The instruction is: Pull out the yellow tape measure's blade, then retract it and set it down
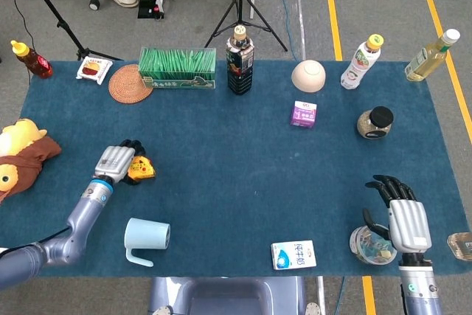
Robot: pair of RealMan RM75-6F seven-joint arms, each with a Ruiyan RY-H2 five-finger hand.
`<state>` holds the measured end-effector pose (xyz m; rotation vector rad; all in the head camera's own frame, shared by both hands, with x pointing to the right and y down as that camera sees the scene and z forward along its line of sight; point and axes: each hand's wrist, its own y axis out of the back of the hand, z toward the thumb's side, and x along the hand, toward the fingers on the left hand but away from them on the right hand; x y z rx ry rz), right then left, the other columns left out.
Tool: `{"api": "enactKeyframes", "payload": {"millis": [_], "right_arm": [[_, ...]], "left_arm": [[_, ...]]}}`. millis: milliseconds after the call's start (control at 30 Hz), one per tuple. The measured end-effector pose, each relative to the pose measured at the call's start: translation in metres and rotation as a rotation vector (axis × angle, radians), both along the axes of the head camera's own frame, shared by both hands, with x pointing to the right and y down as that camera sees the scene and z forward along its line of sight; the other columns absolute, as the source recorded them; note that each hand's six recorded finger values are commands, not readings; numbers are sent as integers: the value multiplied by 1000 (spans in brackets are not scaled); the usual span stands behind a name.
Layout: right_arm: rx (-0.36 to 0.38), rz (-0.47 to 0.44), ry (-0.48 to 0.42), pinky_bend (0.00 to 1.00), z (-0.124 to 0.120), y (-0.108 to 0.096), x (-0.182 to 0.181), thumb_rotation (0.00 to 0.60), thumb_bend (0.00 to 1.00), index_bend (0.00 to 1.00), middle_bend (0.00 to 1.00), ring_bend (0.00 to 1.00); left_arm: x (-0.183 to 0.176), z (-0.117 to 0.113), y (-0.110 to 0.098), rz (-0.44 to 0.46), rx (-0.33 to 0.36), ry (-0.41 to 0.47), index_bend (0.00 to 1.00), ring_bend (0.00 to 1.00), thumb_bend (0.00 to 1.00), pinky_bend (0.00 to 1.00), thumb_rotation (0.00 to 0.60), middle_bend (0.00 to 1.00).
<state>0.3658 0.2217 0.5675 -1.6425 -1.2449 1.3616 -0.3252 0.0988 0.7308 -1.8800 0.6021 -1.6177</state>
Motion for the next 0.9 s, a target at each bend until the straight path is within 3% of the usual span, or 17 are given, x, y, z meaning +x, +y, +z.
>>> {"api": "enactKeyframes", "payload": {"millis": [500,900], "right_arm": [[0,3,-6,225,-1,-2,-1,568,397,287,232,193],[10,-78,-88,243,-5,-15,-30,567,396,287,234,196]], "left_arm": [[8,-7,-8,9,53,40,507,350,222,451,600,402],[41,-45,-32,205,70,73,512,351,229,451,600,407]]}}
